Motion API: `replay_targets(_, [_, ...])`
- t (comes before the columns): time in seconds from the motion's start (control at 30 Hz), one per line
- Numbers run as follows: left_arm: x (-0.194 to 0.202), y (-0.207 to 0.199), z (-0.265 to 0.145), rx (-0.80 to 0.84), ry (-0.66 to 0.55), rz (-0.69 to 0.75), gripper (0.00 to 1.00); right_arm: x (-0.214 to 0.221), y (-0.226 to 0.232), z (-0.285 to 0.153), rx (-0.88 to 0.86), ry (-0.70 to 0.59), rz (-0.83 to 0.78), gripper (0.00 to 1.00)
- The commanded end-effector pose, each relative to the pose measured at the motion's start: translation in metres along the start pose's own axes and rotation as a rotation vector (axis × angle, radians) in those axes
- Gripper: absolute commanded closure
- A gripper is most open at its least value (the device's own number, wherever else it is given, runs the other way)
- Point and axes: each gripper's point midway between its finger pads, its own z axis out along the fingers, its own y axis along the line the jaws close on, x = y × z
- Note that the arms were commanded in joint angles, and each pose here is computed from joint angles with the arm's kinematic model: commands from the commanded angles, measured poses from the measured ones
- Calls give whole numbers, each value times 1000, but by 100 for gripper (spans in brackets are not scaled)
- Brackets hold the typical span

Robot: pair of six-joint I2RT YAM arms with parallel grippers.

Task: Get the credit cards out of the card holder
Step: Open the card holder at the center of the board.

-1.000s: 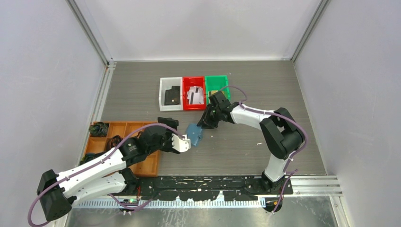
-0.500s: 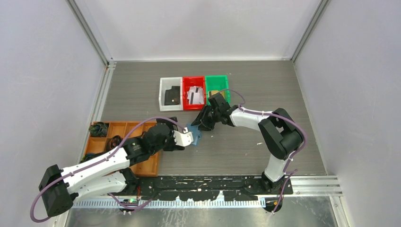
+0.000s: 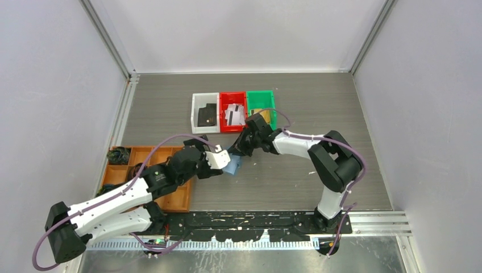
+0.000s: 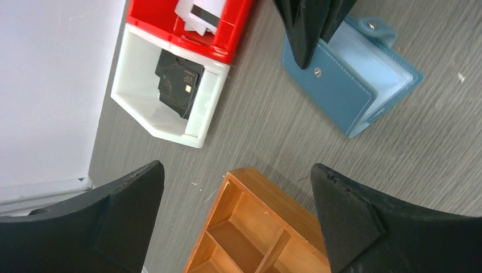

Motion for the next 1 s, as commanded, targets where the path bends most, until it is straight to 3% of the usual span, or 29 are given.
replay_targets(0.0, [-47, 33, -21, -78, -156, -195, 0, -22, 77, -55, -151, -185, 8, 99])
replay_targets(0.1, [-64, 24, -34, 8, -224, -233, 0, -23, 102, -87, -169, -285, 36, 99])
replay_targets(0.23, [-76, 8, -44, 65, -324, -142, 0, -22, 129, -122, -236, -366, 82, 99])
replay_targets(0.4, [-81, 21, -48, -24, -385, -63, 0, -15, 152, -150, -303, -409, 108, 99])
replay_targets(0.5, [-85, 47, -47, -161, -383, -78, 1, -8, 163, -164, -332, -430, 110, 99])
replay_targets(0.63, [-97, 78, -53, -288, -403, -156, 8, 2, 174, -172, -349, -451, 112, 99])
replay_targets(0.83, [-107, 72, -50, -204, -363, -240, 26, 16, 185, -174, -340, -491, 105, 99])
replay_targets(0.97, [-97, 56, -39, -130, -268, -229, 46, 19, 194, -182, -358, -517, 98, 99])
